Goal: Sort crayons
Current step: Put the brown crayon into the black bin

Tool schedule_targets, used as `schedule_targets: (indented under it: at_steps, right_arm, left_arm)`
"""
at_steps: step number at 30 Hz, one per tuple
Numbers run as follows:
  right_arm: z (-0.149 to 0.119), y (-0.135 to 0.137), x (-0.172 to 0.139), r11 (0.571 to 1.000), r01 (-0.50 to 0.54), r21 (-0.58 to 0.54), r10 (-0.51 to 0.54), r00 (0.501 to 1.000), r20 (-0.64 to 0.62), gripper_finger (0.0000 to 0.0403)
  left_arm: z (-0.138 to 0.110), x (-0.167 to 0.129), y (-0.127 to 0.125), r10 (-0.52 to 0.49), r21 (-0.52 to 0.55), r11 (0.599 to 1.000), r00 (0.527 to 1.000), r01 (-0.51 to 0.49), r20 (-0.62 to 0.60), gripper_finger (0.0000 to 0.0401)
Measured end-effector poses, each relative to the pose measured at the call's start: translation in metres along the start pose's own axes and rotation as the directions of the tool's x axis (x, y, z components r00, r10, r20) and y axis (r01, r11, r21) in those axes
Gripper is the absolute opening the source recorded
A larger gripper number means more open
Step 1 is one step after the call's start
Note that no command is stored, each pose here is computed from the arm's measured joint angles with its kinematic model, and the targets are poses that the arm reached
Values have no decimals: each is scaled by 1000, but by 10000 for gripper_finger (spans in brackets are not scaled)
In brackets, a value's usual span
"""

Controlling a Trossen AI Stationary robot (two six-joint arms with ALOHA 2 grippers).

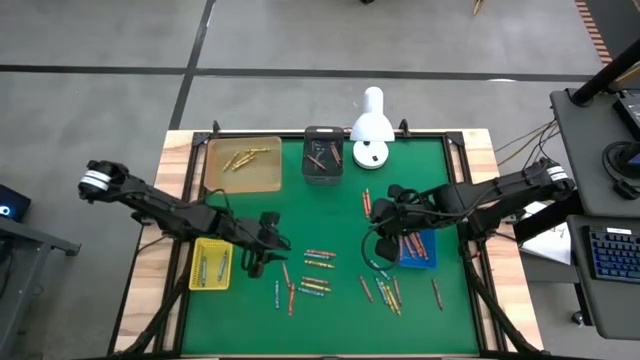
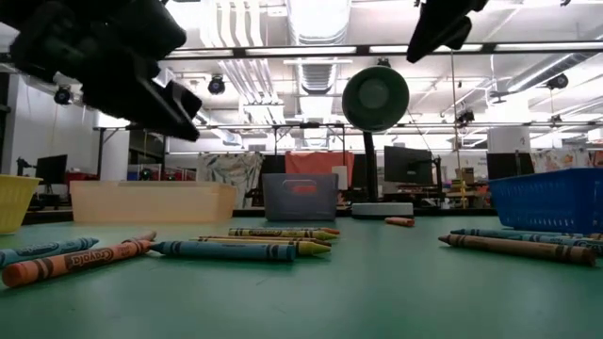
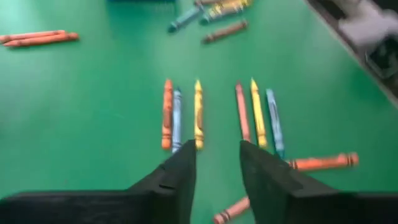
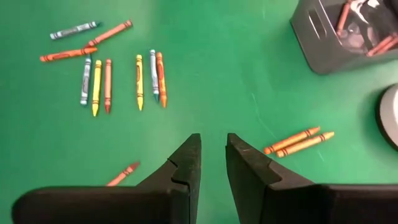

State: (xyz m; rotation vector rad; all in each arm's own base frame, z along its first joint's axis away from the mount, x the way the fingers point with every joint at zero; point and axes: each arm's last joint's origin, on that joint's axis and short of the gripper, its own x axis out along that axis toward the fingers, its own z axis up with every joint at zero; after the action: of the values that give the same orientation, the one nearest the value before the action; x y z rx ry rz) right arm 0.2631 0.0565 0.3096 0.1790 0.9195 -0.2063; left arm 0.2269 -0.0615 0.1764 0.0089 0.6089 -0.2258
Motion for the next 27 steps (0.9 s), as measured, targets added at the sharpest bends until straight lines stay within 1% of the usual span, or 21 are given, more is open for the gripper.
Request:
schedule_targets:
  at_steps: [2,4,7,13,20,27]
  right_arm:
    - [1,0,0,1000,-4,-3,4,1000,8,63]
    - [1,0,1,1000,-4,0,4,1000,9,64]
    - [0,1,1,1000,-6,8,6,1000,12,63]
    - [-2,1,8,1000,-15,13,14,999,31,63]
    - [-11,0,17,1000,-3,27,3,1000,5,61]
    - [-16,-1,24,1000,2,30,-1,1000,-5,61]
  left_arm:
    - [0,4,-5,-8,60,998,998,12,-62,136]
    - [-4,8,-8,-8,105,994,988,25,-155,157]
    - [-4,17,-11,-3,153,987,968,42,-250,172]
    - [-3,41,-13,8,218,973,939,71,-343,169]
    - [-13,57,-13,23,262,958,882,115,-471,159]
    - [-15,63,-13,19,263,956,870,128,-492,141]
